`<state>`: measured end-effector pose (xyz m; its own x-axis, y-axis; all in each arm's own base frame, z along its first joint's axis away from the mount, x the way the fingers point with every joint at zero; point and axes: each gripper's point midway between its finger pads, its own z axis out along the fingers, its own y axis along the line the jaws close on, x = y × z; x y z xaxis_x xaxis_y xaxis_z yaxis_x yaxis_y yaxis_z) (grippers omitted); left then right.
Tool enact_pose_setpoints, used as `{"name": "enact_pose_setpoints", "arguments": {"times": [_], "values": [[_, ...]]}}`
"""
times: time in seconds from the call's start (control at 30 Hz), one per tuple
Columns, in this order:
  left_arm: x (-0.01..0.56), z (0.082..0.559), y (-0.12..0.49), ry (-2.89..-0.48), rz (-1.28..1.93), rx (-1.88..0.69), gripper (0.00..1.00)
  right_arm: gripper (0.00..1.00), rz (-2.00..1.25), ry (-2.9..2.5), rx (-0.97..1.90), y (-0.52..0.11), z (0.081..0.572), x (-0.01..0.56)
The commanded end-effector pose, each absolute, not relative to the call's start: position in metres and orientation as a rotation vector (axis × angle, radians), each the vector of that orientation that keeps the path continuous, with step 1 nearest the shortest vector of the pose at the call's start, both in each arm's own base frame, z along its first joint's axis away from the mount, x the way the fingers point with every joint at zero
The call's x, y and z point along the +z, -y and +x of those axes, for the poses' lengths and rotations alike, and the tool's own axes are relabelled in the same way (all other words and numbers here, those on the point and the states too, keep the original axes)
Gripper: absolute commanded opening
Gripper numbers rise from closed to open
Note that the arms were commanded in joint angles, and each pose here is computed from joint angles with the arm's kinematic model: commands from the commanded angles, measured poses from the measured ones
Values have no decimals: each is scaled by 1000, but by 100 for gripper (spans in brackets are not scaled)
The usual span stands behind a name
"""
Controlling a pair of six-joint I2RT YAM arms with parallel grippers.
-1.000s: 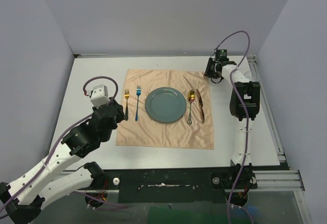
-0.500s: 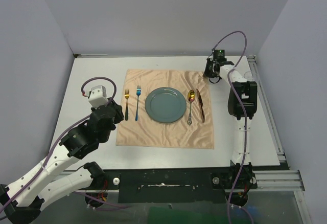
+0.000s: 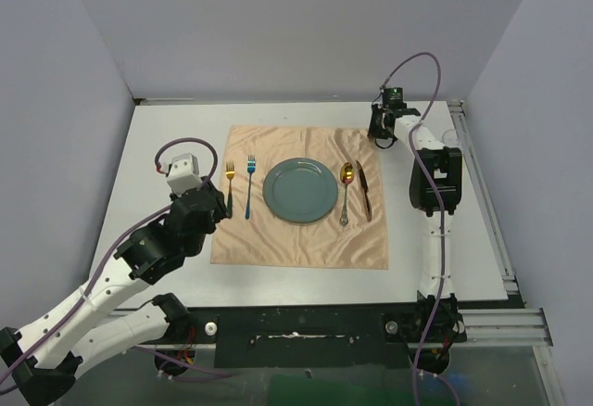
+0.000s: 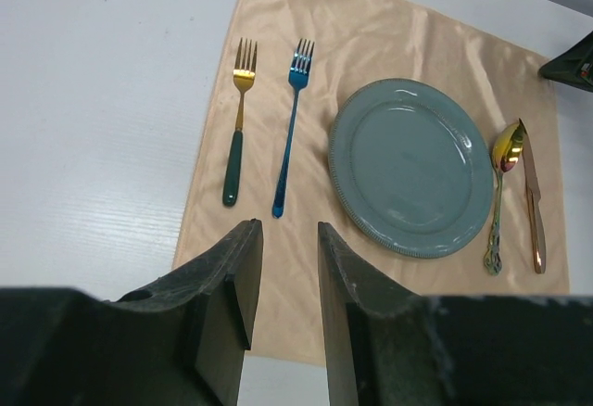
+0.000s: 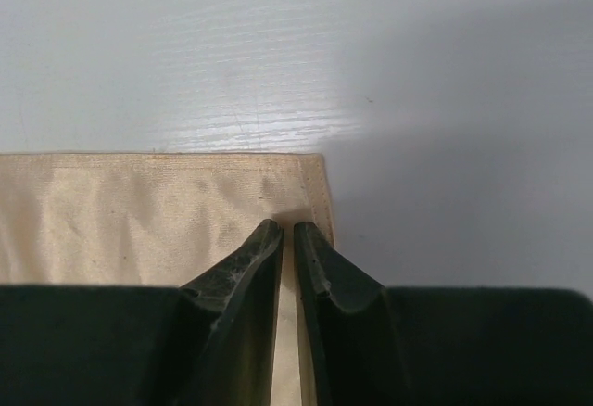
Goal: Set the dinner table for one person
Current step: Adjust the napkin at the center of the board.
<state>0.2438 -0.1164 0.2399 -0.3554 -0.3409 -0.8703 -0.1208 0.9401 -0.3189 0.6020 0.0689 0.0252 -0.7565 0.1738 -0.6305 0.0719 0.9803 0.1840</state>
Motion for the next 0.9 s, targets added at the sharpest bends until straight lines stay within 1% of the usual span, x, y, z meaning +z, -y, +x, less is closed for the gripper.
{"name": "enact_pose_setpoints", "arguments": {"times": [0.0,0.23,0.6,0.87], "values": [[258,247,117,-1882,-350,-269,29,14,160,-2417,161,-66,612,26],[268,242,108,-1851,-372,-273,29,14,164,-2437,141,-58,616,13],[281,240,104,-1825,-380,-285,29,14,207,-2442,99,-41,617,10],[285,239,103,-1816,-377,-295,29,15,225,-2471,129,-37,617,-3]]}}
